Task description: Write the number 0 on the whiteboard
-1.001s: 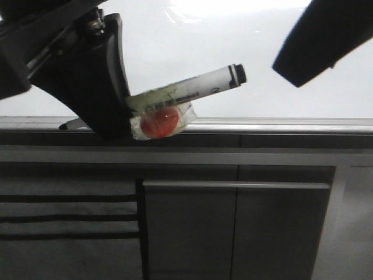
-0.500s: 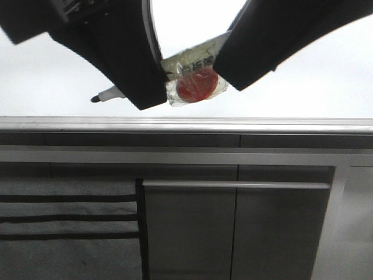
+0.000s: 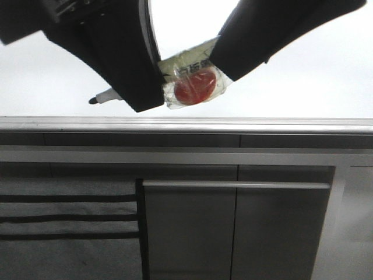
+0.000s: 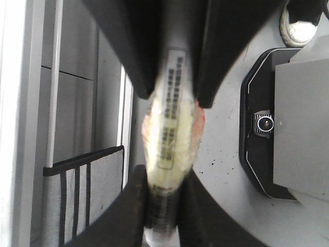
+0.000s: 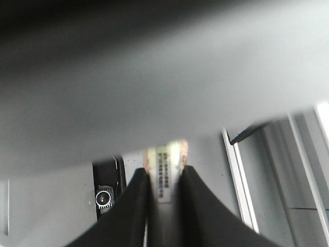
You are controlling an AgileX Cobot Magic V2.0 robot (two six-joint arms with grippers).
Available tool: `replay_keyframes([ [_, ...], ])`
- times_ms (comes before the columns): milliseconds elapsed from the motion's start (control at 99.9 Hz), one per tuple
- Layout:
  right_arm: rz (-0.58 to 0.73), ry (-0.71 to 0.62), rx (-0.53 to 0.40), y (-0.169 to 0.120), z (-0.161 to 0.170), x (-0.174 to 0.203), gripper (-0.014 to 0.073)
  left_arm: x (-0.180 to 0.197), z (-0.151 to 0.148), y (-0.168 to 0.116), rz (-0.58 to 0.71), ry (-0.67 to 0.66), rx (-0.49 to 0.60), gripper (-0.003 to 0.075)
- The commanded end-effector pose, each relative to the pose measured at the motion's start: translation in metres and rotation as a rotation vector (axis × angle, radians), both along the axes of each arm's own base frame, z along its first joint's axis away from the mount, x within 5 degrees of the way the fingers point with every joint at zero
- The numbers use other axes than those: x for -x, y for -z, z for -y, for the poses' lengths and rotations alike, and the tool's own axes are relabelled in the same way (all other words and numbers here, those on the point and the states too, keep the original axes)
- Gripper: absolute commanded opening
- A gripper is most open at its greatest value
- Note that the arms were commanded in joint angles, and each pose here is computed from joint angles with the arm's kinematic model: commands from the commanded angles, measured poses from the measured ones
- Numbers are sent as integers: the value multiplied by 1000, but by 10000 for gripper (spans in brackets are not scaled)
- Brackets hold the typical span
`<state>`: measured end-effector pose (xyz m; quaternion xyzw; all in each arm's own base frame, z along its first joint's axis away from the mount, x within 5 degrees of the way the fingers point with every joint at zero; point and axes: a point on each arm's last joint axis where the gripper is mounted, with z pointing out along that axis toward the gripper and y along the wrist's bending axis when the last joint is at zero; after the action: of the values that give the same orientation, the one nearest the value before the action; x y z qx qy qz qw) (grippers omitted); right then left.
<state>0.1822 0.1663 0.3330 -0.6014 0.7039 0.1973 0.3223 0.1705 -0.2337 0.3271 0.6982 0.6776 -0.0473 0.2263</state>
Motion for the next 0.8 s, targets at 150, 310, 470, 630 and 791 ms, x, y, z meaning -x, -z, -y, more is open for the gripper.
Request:
replay_keyframes([
  [150,50,11,-72,-18,-2,1,-55,4,0,-22,42,-24,110,116],
  [310,52,16,-73,-18,-1,0,-55,2,-5,-34,48,-133,208,407],
  [470,75,114,-114,-30,16,-2,-55,6,-36,-62,110,-256,391,428],
  [630,60,319,-182,-43,46,-8,-55,15,-86,-74,164,-461,575,428],
  [791,4,459,-253,-37,65,-13,-55,25,-135,-60,224,-697,733,428],
])
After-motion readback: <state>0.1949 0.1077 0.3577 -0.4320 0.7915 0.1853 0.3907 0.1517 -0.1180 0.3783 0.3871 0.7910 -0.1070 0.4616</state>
